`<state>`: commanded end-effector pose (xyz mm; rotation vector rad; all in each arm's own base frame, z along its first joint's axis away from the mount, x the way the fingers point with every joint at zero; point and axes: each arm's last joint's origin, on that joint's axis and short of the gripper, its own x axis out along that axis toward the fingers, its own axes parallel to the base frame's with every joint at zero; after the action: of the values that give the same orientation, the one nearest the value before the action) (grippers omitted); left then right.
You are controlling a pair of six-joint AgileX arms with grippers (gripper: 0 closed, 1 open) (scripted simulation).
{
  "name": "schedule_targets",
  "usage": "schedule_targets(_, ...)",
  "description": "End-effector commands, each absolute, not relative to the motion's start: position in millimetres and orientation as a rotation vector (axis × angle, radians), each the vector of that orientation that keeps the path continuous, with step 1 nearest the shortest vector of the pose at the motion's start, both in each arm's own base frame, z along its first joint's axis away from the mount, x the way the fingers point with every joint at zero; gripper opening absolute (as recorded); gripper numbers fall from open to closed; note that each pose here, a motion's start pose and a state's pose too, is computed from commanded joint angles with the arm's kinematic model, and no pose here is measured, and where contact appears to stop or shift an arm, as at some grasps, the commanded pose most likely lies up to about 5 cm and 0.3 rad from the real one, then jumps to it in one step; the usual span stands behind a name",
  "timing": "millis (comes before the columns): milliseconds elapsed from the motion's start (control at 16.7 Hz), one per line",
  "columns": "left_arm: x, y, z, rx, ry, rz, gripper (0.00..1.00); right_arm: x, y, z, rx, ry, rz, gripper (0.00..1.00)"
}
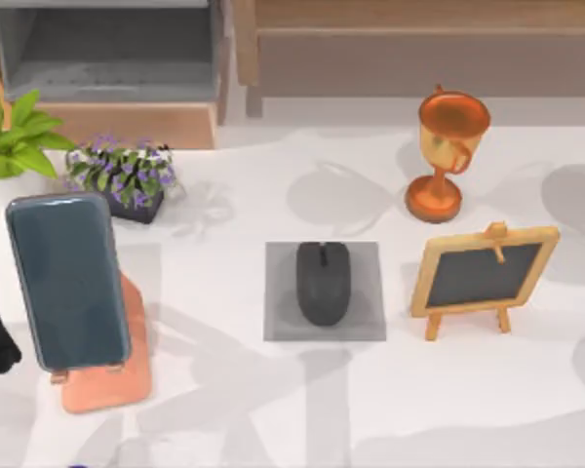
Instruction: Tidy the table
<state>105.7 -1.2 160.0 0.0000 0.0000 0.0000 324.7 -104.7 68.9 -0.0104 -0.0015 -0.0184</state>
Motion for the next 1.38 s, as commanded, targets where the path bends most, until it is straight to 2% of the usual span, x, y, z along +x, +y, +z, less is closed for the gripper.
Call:
schedule_targets(420, 106, -1, 160, 0.0, 0.0, 0.0, 1.0, 328, -105, 75, -0.016, -0.023, -0.017, 0.0)
schedule_targets(720, 106, -1, 160, 0.0, 0.0, 0.0, 1.0, 349, -89, 133, -0.057, -0.206, -0.006, 0.0)
schedule_targets(1020, 106, -1, 160, 0.0, 0.0, 0.0, 1.0, 374, -43, 191, -0.036, -0.312, 0.023, 0.0)
schedule_targets(1380, 106, -1, 160, 0.0, 0.0, 0.0, 1.0, 413, 38, 222, 0.027, -0.231, 0.047, 0.0)
